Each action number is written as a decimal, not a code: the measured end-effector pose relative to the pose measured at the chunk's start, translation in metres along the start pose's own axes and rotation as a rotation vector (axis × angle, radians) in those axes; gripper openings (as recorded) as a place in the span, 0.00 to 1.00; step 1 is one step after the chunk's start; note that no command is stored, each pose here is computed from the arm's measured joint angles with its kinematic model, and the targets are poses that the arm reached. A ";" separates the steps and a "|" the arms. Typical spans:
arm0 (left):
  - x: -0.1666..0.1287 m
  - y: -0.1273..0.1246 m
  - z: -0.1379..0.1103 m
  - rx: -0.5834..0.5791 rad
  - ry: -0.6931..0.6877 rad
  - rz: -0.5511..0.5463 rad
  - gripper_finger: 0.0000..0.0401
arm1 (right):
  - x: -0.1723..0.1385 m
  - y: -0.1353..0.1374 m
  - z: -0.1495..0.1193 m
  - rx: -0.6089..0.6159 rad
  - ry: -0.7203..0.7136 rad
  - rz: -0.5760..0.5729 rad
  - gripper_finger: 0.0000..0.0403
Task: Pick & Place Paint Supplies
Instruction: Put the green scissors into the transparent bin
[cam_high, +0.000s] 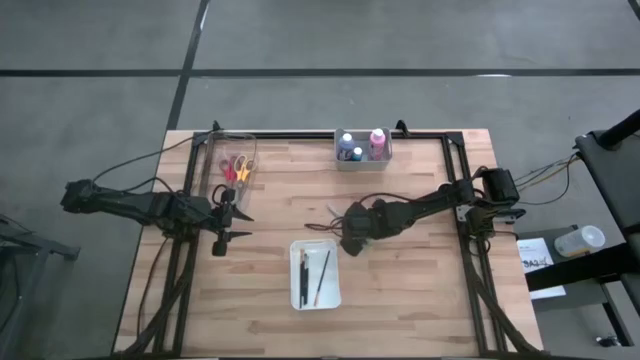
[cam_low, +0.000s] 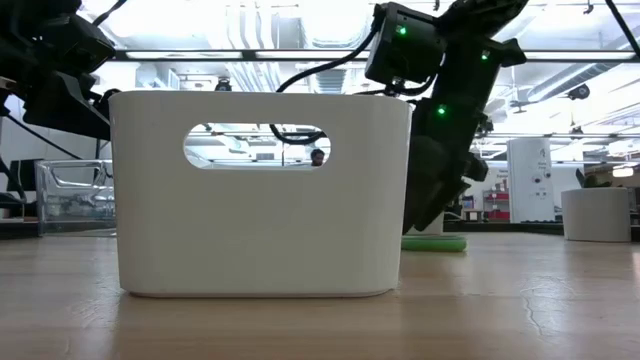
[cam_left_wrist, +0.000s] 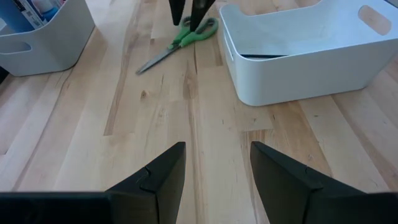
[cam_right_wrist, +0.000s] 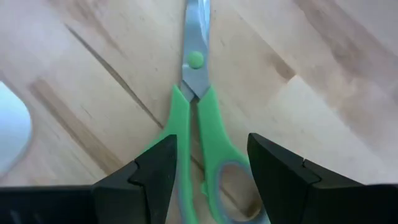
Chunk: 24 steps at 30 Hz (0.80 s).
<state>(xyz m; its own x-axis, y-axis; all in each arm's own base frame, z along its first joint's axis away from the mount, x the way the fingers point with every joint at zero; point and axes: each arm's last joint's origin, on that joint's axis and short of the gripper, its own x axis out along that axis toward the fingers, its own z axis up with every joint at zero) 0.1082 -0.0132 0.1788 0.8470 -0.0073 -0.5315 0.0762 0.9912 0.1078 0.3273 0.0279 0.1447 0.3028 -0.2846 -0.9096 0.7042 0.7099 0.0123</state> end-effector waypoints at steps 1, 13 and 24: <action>0.000 0.000 0.000 0.000 0.000 0.000 0.47 | 0.001 0.000 0.000 0.035 -0.002 0.003 0.48; 0.000 0.000 0.000 0.000 0.000 0.000 0.47 | 0.009 -0.004 -0.004 0.081 -0.023 0.031 0.48; 0.000 0.000 0.000 0.000 0.000 0.000 0.47 | 0.021 -0.013 0.018 0.056 -0.061 0.088 0.48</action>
<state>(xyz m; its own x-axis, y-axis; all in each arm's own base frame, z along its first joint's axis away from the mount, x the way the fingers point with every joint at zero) 0.1082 -0.0132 0.1788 0.8470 -0.0074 -0.5316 0.0762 0.9913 0.1078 0.3361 0.0008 0.1328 0.4019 -0.2625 -0.8772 0.7076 0.6971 0.1156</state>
